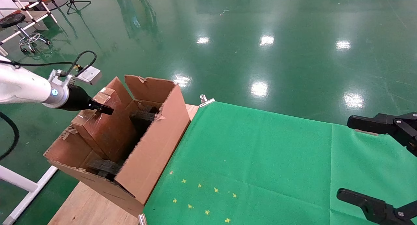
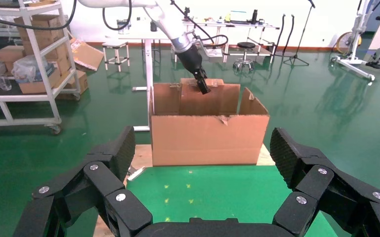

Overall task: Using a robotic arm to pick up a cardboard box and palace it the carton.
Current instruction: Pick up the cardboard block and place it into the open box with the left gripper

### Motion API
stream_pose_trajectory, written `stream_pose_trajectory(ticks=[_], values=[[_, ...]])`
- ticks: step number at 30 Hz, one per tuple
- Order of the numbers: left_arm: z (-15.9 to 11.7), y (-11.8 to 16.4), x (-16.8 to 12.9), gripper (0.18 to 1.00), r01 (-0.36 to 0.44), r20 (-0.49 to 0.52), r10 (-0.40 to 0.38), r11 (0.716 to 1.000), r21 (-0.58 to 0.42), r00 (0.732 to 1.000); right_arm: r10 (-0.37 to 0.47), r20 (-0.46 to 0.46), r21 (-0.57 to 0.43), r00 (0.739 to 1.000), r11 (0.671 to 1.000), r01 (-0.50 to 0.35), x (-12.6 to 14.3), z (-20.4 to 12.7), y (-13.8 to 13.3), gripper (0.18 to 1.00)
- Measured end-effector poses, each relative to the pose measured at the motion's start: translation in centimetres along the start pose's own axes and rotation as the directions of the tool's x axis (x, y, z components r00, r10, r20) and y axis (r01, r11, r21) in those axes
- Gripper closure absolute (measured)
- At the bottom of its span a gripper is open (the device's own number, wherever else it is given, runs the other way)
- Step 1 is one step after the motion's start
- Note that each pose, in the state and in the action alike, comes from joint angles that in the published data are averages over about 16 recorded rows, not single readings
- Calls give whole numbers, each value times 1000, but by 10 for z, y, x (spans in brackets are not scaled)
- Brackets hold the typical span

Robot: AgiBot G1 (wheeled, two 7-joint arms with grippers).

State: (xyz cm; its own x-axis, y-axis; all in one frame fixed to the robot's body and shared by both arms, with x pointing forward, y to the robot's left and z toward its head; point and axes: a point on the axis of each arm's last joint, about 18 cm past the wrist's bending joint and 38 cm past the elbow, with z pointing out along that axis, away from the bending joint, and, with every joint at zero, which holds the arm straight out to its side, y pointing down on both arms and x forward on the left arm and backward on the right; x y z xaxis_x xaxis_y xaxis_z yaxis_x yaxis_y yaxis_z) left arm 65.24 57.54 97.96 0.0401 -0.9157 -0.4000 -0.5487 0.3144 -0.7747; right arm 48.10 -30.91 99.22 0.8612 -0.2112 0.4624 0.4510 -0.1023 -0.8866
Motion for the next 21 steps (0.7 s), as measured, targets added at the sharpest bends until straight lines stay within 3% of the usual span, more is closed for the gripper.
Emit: stream_pose_trajectory(ticks=[21], values=[[36,36,27,854,4,0,-4,998,-59,1000,0,0,0,1000,1000,0,0,0,0,178]])
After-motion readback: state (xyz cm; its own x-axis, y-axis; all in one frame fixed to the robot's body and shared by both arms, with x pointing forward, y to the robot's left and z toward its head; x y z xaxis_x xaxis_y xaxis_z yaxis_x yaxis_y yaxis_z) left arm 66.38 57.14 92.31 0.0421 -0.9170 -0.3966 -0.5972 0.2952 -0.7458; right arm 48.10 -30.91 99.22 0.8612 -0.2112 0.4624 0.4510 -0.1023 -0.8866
